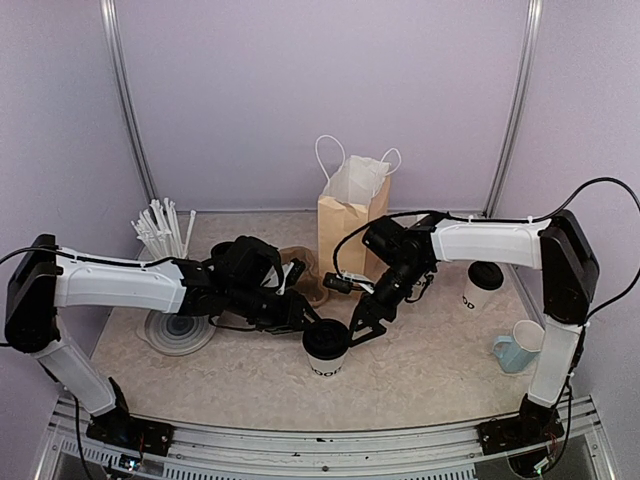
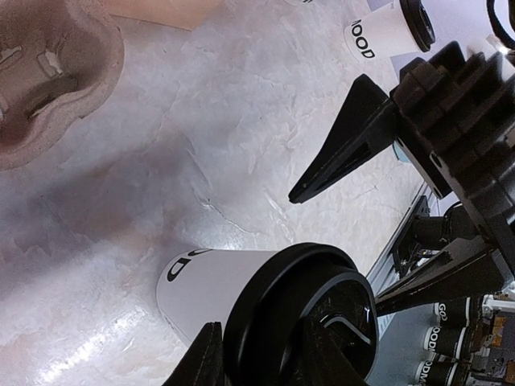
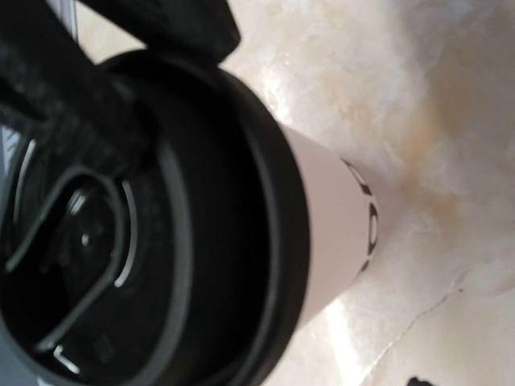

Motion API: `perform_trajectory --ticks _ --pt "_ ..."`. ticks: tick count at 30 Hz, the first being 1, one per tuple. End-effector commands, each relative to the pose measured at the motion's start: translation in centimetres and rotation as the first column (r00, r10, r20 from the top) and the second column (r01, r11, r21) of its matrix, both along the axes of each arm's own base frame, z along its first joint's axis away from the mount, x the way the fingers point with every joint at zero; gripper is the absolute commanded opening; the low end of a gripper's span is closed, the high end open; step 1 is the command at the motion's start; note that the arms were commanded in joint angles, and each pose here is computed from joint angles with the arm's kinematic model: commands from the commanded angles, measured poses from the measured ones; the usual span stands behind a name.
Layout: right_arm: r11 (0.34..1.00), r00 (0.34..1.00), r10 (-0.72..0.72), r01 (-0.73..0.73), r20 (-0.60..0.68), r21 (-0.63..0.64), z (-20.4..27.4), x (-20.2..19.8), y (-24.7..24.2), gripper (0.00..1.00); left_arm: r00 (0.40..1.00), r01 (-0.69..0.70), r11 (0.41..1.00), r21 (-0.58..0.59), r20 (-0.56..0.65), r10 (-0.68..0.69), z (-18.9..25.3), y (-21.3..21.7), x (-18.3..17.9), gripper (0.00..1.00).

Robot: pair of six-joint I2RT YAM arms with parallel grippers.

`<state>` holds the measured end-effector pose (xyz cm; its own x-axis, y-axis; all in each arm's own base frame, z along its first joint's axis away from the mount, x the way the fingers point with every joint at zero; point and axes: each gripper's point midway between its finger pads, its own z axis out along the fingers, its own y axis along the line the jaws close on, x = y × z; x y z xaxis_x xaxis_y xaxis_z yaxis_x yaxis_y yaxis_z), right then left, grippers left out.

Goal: Pack the takeout coffee

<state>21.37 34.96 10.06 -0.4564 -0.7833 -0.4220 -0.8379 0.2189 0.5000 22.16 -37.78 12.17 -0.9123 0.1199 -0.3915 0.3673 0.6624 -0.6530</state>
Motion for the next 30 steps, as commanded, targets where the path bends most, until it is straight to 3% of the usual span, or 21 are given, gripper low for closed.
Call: perform_trajectory --ticks 1,9,19,24,29,30 --pt "0.979 0.978 -0.027 0.068 0.208 -0.194 -4.8 3.8 -1.9 0.77 0.994 0.041 0.995 0.089 -0.1 -0.032 -3.2 1.3 -2.5 0.32" --pt "0.984 0.982 0.103 -0.124 0.16 0.13 4.8 0.2 1.2 0.79 0.999 0.026 1.0 0.002 0.047 -0.026 2.3 -0.3 -0.3 0.41" --pt "0.976 0.964 0.126 -0.163 0.233 0.146 7.2 -0.1 0.4 0.82 0.985 0.026 1.0 0.012 0.17 -0.027 6.5 -1.1 1.6 0.48" --pt "0.976 0.91 0.09 -0.162 0.406 0.148 10.6 2.2 0.0 0.83 0.96 -0.037 0.995 0.09 0.28 0.01 8.9 0.7 4.1 0.5" --pt "0.973 0.78 -0.036 -0.115 0.625 0.2 16.7 6.2 -0.6 0.85 0.882 -0.169 0.975 0.146 0.463 0.084 13.9 4.0 8.3 0.51" --pt "0.969 0.75 -0.071 -0.103 0.658 0.223 18.0 6.9 -0.9 0.91 0.861 -0.201 0.969 0.146 0.498 0.103 15.1 4.7 9.2 0.52"
